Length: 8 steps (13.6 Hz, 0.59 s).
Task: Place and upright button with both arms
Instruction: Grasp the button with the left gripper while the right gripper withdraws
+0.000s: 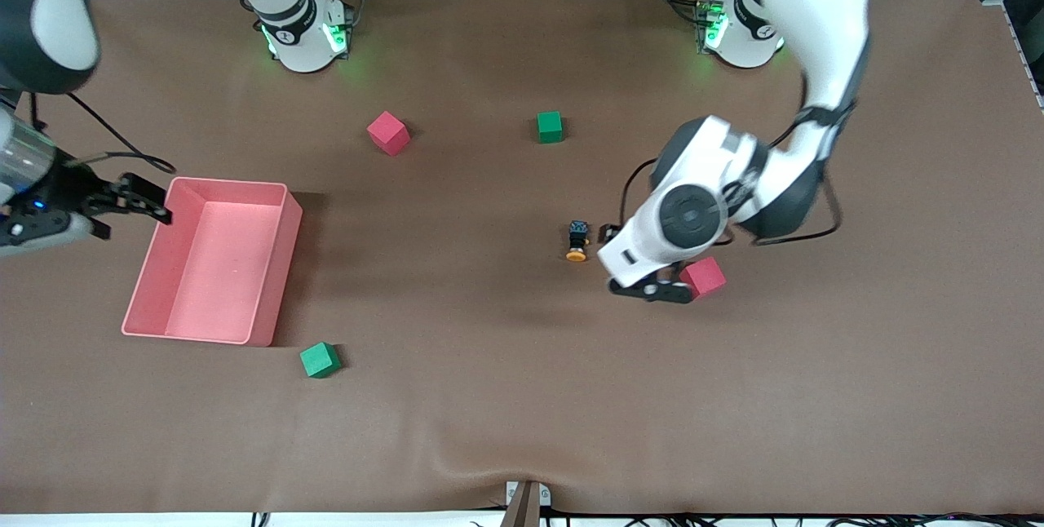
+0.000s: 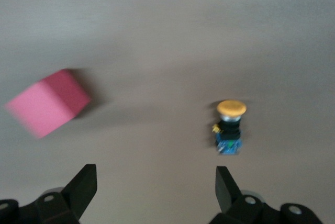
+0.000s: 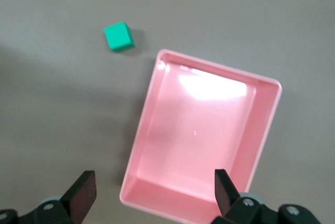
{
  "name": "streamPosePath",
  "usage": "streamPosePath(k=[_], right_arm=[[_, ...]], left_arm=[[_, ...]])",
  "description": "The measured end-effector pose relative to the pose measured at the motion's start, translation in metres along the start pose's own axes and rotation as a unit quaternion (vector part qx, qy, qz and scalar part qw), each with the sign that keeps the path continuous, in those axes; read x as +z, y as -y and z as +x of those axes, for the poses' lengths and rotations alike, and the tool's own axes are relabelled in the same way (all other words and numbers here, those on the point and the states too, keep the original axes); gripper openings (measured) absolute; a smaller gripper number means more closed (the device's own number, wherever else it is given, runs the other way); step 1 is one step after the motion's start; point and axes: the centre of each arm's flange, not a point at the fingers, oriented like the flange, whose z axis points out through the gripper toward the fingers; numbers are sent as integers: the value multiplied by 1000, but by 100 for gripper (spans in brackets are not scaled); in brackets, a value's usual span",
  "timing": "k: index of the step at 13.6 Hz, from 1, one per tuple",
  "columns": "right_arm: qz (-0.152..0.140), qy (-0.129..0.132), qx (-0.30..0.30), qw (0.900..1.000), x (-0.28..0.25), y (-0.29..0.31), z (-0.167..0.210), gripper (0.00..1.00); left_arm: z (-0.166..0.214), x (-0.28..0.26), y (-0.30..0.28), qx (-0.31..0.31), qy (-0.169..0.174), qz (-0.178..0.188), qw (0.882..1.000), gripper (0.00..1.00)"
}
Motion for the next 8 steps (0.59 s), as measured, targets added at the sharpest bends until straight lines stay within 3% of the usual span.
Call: streamPosePath(k=[3,8], right_arm=[[8,23,44,999,-25,-19,-13,100],[-6,26,123,992,-82,-27,-21,100]], left_arm=[[8,50,-34,-8,16,-3,1000,100],[2,95,-77,-8,32,5,999,100]])
